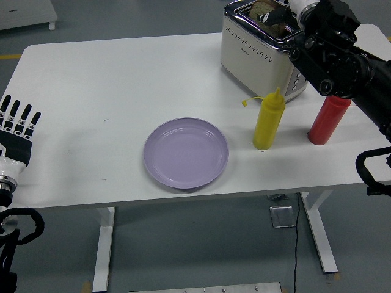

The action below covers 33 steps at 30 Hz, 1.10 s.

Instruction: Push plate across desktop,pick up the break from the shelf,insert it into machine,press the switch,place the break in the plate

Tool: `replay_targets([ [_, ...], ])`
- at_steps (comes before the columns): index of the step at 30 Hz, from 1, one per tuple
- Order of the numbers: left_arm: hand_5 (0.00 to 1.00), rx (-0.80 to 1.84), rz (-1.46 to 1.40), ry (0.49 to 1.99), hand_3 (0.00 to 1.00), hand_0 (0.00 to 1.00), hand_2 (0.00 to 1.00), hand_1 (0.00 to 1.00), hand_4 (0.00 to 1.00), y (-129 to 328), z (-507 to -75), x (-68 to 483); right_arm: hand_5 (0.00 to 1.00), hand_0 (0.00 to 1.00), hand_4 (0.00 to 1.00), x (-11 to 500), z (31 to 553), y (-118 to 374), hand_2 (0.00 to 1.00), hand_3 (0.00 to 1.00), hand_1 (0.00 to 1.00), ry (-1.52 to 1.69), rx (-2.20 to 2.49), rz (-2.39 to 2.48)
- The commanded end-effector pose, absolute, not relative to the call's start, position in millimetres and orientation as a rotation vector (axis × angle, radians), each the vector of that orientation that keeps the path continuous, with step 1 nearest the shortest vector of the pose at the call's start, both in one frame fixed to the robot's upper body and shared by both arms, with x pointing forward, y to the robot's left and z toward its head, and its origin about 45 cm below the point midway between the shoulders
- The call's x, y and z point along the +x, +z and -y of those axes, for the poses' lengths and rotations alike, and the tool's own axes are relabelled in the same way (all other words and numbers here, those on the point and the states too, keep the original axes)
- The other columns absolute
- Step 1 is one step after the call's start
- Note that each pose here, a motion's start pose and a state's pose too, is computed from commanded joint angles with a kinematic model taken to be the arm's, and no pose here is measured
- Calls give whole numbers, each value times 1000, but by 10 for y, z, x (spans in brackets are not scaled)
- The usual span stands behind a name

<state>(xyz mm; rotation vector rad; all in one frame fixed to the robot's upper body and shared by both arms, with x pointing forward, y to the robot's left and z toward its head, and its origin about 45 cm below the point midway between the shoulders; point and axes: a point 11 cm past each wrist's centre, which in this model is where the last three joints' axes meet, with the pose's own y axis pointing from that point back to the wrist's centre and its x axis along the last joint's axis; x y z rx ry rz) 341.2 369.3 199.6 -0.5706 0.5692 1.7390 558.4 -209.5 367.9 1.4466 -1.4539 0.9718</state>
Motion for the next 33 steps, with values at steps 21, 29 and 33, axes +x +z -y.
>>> replay_targets([
  [21,998,-586,-558,1718,830,822,946,871,615,2077,-3642,3485,208,454,710,5620,2122,3604,546,686,516,960,1378,1439],
  [29,998,-596,-555,1715,828,821,946,869,615,2106,-3638,3509,200,427,688,5627,2173,3597,539,674,504,969,1352,1432],
  [33,998,-599,-554,1719,828,822,945,870,615,2108,-3652,3506,185,404,678,5628,2185,3589,523,652,480,967,1353,1430],
])
